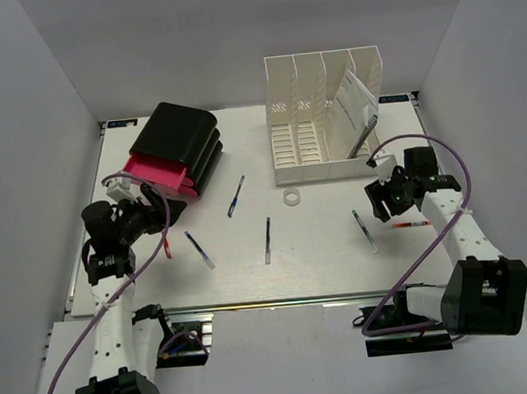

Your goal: Organize the desk

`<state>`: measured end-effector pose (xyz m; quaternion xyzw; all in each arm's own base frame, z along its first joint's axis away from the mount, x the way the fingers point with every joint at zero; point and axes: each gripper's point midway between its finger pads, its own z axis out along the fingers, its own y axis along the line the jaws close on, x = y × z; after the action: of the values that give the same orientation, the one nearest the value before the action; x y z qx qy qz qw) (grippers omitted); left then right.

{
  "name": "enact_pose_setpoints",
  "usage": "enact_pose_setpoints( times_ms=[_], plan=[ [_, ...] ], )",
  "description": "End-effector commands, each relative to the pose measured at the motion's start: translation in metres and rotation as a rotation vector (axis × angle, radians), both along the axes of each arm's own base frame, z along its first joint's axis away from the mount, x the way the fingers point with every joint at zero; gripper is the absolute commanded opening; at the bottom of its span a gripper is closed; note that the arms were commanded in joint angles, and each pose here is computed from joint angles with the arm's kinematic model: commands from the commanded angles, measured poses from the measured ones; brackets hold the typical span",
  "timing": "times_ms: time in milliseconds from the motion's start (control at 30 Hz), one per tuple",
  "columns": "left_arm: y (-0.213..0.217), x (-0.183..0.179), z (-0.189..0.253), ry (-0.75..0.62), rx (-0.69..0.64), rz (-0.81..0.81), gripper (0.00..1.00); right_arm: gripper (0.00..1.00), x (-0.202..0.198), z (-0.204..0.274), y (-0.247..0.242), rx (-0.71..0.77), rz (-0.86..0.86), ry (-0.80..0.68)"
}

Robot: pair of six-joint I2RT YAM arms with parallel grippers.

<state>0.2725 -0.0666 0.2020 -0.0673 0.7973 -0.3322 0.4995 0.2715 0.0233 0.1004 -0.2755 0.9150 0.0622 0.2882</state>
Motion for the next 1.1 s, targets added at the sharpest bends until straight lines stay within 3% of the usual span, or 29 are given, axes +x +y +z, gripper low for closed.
enact_pose_setpoints(
  times_ms=[0, 167, 433, 867, 1067],
  plan=[
    [0.004, 0.000, 0.015, -0.056, 0.055, 0.011, 0.79, 0.68, 0.007, 0.016, -0.029, -0.134, -0.013, -0.045],
    [0.002, -0.003, 0.018, -0.074, 0.056, 0.003, 0.80, 0.69, -0.015, 0.007, -0.034, -0.162, 0.156, 0.058],
    [0.000, -0.008, 0.026, -0.115, 0.064, -0.001, 0.82, 0.67, -0.015, -0.009, -0.045, -0.256, 0.381, 0.056],
    [0.001, -0.006, 0.017, -0.079, 0.056, -0.002, 0.83, 0.73, -0.017, -0.032, -0.050, -0.315, 0.485, 0.101],
    [-0.001, -0.005, 0.013, -0.063, 0.048, -0.017, 0.83, 0.73, -0.014, -0.038, -0.063, -0.428, 0.522, 0.052]
  ],
)
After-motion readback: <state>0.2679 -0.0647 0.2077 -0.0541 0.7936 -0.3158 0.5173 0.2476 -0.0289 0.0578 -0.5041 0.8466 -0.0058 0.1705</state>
